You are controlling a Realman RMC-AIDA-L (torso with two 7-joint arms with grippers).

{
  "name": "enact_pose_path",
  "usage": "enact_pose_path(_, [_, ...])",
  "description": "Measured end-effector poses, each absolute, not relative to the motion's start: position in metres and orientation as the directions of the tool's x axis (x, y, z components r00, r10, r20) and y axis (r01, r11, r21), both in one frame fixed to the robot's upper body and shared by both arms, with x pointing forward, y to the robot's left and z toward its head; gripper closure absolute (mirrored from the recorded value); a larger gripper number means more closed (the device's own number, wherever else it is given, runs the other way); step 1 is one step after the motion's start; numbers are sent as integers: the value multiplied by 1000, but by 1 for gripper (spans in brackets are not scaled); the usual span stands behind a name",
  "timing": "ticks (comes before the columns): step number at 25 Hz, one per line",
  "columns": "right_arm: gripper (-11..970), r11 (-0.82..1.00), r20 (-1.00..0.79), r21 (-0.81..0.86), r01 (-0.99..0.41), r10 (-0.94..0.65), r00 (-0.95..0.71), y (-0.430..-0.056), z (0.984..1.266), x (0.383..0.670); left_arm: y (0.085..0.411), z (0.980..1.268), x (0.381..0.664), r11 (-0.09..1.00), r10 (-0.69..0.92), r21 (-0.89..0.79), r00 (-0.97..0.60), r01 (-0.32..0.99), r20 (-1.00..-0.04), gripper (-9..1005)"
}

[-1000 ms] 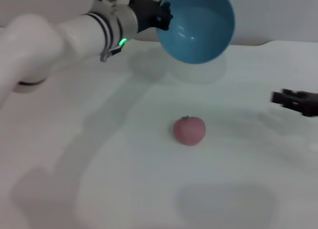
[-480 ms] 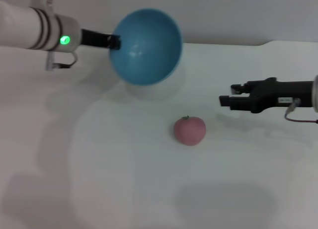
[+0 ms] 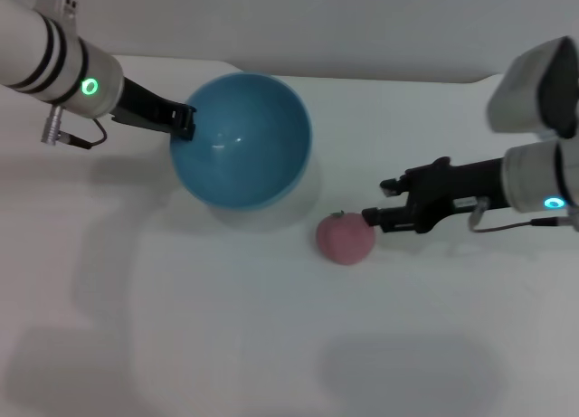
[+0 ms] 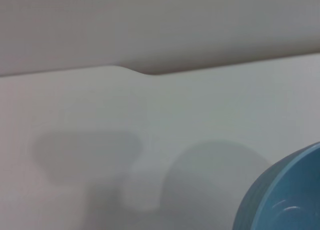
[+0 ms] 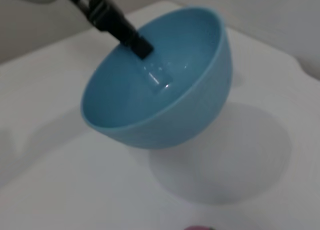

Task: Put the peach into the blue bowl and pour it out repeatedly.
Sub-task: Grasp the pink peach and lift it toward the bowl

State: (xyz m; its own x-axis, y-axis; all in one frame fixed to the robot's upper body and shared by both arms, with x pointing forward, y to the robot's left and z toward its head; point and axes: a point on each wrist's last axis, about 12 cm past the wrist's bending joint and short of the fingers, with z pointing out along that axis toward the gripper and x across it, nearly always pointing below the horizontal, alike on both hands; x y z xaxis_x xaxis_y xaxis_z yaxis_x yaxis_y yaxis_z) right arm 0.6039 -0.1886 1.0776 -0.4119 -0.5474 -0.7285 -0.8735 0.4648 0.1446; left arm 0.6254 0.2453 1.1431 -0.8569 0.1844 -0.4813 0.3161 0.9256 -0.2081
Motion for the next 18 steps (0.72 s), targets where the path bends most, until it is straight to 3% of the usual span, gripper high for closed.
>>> enact_pose_path(10, [390,411,-698,91,-907,-624,-352,-155,1061,601,238,1149,618,921,254,-177,-878,347,-405,997])
enact_pose_path(18, [394,476,-691,50,-878,-618,-374,-152,1042,596,235,1149,619,920,263,-165,-873,355,-410,998])
